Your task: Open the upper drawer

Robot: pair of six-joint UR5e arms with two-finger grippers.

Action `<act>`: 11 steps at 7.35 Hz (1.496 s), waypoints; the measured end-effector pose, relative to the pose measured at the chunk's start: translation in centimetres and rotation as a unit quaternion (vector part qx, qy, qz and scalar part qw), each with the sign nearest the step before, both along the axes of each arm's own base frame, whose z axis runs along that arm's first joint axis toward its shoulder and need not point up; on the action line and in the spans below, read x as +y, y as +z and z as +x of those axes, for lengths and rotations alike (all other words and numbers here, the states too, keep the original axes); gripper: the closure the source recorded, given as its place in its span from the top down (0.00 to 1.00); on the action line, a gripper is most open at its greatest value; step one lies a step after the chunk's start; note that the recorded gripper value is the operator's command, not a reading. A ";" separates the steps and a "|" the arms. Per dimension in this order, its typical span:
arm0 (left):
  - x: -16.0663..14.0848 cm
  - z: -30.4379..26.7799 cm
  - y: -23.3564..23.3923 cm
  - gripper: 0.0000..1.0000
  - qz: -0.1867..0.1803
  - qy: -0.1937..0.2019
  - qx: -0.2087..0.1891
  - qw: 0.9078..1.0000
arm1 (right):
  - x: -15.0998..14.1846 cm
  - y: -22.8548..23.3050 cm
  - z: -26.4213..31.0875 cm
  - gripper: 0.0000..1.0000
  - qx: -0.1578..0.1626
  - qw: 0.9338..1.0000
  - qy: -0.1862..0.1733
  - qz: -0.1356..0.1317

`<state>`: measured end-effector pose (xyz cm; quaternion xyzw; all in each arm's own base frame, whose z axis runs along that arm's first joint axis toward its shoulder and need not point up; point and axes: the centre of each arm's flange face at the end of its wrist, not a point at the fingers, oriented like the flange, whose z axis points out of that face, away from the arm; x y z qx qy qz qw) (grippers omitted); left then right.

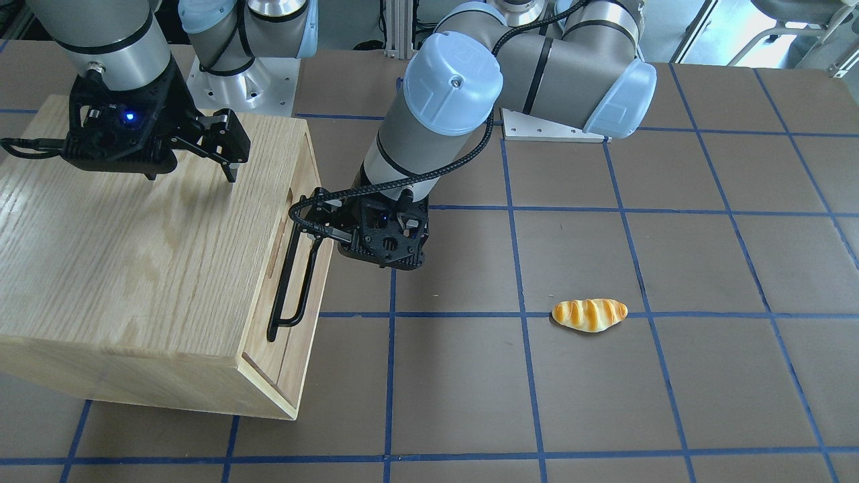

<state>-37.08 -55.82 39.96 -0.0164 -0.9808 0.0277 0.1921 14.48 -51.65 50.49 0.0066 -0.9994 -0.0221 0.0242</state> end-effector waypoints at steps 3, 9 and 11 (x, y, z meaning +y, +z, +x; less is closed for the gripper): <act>-0.1 -0.7 -1.0 1.00 0.006 -0.007 0.008 1.000 | 0.0 0.0 0.0 1.00 0.000 1.000 0.000 0.000; -0.3 -1.4 -2.2 1.00 0.008 -0.013 0.008 1.000 | 0.0 0.0 0.0 1.00 0.000 1.000 0.000 0.000; -0.4 -1.5 -2.4 1.00 0.009 -0.013 0.008 1.000 | 0.0 0.0 0.0 1.00 0.000 1.000 0.000 0.000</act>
